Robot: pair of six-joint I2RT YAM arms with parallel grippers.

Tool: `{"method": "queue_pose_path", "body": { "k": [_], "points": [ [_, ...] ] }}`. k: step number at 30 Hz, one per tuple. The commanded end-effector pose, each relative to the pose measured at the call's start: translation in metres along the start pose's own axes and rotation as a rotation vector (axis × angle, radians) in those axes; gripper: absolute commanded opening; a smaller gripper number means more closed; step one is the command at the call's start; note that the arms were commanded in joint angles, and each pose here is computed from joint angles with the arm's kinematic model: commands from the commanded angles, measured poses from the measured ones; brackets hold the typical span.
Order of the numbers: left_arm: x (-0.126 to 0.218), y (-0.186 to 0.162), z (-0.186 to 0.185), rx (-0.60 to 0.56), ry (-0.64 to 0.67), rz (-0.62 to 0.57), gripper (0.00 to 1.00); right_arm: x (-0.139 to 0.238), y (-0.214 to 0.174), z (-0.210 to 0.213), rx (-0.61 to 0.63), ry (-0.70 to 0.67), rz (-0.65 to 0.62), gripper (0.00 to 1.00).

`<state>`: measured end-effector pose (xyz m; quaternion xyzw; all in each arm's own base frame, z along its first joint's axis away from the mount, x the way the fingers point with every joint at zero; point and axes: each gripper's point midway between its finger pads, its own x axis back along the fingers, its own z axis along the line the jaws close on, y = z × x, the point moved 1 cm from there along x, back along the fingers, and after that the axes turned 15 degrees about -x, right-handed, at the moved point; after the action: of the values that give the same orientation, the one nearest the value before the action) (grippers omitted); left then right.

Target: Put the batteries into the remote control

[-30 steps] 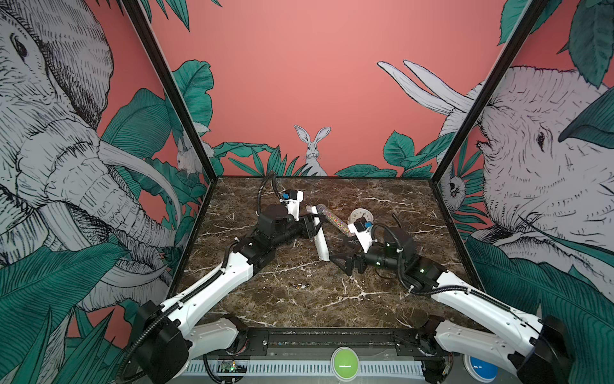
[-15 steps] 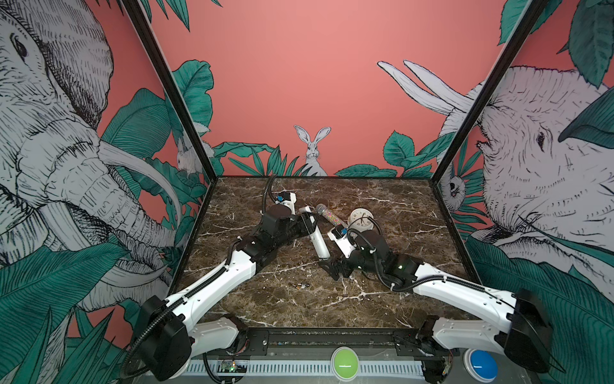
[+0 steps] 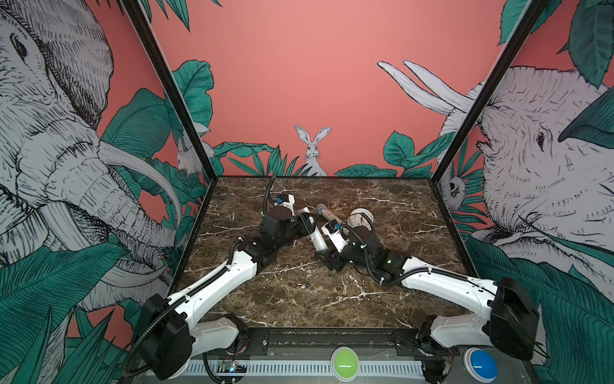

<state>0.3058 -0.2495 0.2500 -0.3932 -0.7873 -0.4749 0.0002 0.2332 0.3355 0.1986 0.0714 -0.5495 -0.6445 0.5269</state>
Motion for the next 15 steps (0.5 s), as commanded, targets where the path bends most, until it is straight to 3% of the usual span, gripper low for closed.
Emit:
{"method": "queue_pose_path", "body": {
  "k": [1, 6, 15],
  "points": [
    [0.0002, 0.0027, -0.0023, 0.019, -0.015, -0.027, 0.0, -0.0037, 0.0143, 0.0057, 0.009, 0.006, -0.044, 0.61],
    [-0.0017, 0.0007, -0.0007, 0.022, -0.012, -0.026, 0.0, -0.008, 0.0116, 0.002, 0.01, -0.012, -0.029, 0.56],
    [-0.0034, -0.0001, -0.0004, 0.02, -0.016, -0.027, 0.0, -0.0076, 0.0113, 0.0005, 0.02, -0.021, -0.03, 0.22]
  ]
}}
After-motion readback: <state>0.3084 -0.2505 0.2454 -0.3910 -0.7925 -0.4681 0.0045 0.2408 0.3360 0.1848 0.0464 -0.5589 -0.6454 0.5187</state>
